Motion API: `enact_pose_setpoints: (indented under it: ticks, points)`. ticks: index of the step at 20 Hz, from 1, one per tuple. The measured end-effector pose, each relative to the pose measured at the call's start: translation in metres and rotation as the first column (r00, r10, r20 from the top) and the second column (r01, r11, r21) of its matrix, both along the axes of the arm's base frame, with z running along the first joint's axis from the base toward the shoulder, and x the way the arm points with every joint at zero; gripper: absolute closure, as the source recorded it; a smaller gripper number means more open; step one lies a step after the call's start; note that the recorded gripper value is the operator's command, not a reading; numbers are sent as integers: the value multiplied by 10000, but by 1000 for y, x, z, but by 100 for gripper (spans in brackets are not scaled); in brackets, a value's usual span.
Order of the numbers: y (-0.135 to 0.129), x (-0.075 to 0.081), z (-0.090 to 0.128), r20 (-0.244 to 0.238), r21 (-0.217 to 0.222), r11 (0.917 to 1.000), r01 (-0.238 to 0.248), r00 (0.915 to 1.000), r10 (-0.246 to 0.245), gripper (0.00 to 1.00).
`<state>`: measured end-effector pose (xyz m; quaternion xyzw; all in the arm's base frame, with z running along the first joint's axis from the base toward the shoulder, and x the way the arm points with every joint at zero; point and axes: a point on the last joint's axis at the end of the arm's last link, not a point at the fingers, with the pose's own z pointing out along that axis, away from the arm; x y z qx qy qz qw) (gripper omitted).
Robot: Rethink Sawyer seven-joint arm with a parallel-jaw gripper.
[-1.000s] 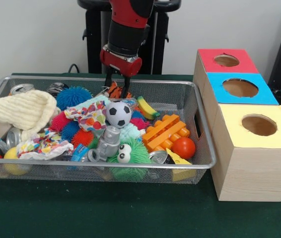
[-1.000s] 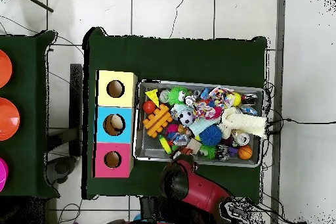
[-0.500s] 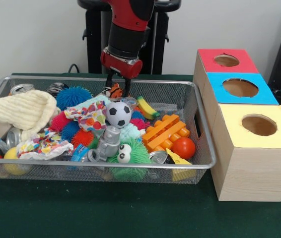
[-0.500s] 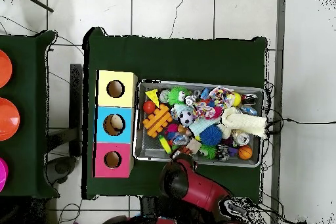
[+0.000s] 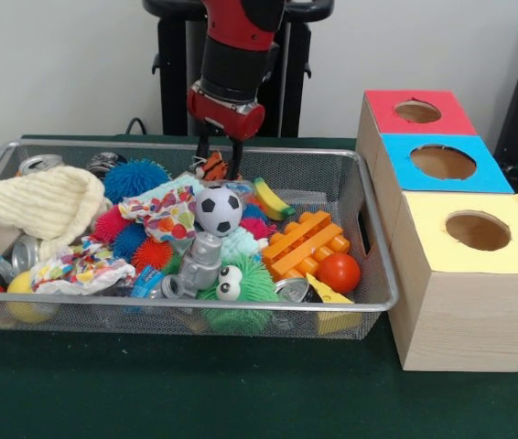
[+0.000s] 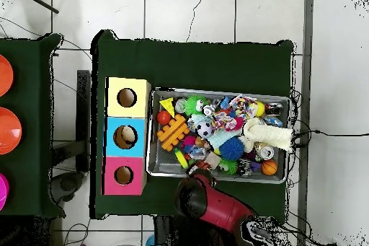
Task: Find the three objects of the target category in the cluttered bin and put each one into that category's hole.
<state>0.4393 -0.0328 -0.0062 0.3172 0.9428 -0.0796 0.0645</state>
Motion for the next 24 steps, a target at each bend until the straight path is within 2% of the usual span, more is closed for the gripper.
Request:
enact_pose_setpoints:
  ticks: [9,17,24]
  points:
    - [13,9,31,-527,344,9994,-47,9986,66,0]
    - [19,18,50,-384,370,9992,-155,9991,169,0]
    - [14,22,56,-244,348,9994,-78,9997,86,0]
